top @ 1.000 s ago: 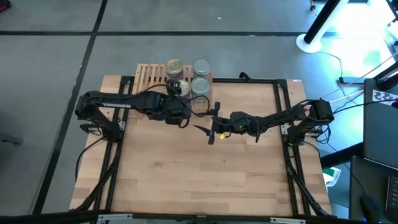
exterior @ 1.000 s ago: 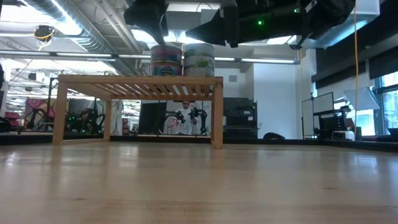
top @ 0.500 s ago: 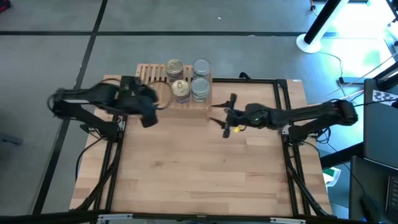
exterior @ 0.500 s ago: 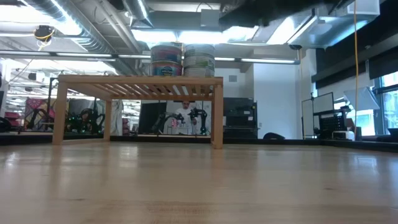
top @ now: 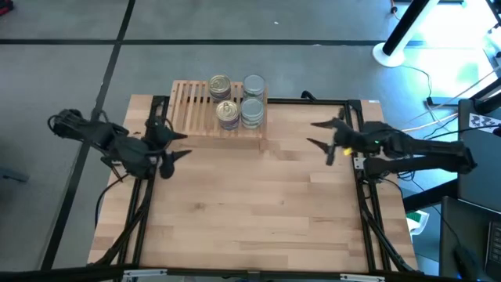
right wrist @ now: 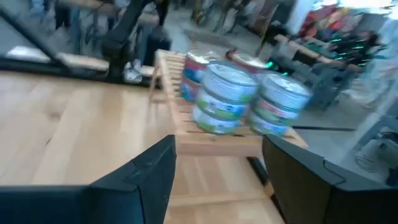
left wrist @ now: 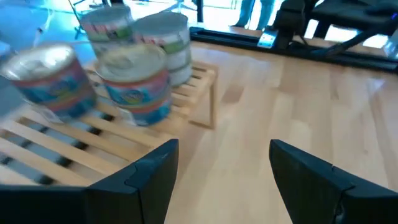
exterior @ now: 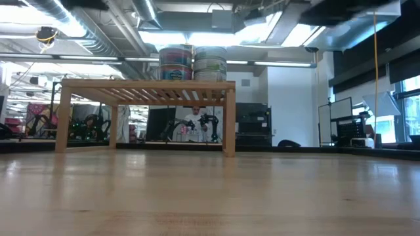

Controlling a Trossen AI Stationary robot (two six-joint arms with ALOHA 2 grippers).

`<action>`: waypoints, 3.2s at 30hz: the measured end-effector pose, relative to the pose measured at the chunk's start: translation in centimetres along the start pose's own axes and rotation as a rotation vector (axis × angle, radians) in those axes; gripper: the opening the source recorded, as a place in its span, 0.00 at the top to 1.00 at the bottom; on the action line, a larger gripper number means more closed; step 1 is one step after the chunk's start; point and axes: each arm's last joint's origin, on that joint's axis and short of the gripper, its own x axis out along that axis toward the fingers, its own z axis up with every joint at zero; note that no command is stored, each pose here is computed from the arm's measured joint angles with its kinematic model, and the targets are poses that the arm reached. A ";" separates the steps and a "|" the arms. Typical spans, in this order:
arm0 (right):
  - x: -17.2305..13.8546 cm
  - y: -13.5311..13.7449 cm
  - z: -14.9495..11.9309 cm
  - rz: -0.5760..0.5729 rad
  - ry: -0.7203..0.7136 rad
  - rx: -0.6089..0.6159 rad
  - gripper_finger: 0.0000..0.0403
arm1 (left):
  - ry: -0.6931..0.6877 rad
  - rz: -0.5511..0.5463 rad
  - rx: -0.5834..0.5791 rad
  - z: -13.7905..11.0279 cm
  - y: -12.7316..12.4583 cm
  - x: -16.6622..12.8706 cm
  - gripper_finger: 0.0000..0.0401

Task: Stack canned seafood by type on shelf
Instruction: Return to Home Position

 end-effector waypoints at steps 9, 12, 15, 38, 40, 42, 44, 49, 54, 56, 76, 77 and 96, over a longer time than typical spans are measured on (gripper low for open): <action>-6.1 -1.1 -4.9 -0.220 -0.169 0.147 0.41 | -0.011 0.020 -0.140 -4.6 -1.9 4.4 0.38; -7.6 -1.2 -5.7 -0.217 -0.256 0.178 0.41 | 0.003 -0.007 -0.039 -5.9 -2.4 5.4 0.39; -8.2 -1.0 -6.5 -0.174 -0.284 0.195 0.41 | -0.024 -0.015 0.060 -6.9 -2.6 6.3 0.44; -5.1 0.6 -8.8 -0.016 -0.085 0.191 0.52 | -0.271 0.048 -0.066 -12.2 3.1 4.1 0.99; -5.1 0.6 -8.8 -0.013 -0.082 0.191 0.58 | -0.305 0.043 -0.059 -12.8 3.3 4.1 0.99; -5.1 0.6 -8.8 -0.013 -0.082 0.197 0.64 | -0.329 0.042 -0.051 -13.3 3.4 4.2 0.99; -4.9 0.7 -9.0 -0.014 -0.092 0.204 0.70 | -0.359 0.040 -0.045 -13.9 3.5 4.4 0.99; -3.3 1.6 -11.4 -0.017 -0.114 0.208 0.86 | -0.398 0.042 -0.028 -15.4 3.4 5.2 1.00; -2.5 2.3 -13.4 -0.012 -0.090 0.219 0.98 | -0.406 0.037 -0.025 -16.1 3.1 5.8 0.99; -2.4 2.4 -13.8 -0.011 -0.082 0.220 0.98 | -0.406 0.042 -0.008 -16.1 3.1 5.8 0.99; -1.8 3.5 -15.4 0.173 -0.066 0.155 0.97 | -0.403 0.055 0.050 -16.1 3.2 5.8 0.99; -1.8 3.5 -15.4 0.182 -0.066 0.142 0.97 | -0.403 0.056 0.054 -16.1 3.2 5.8 1.00; -1.7 3.5 -15.7 0.135 -0.032 0.038 0.96 | -0.402 0.062 0.077 -16.1 3.2 5.8 0.98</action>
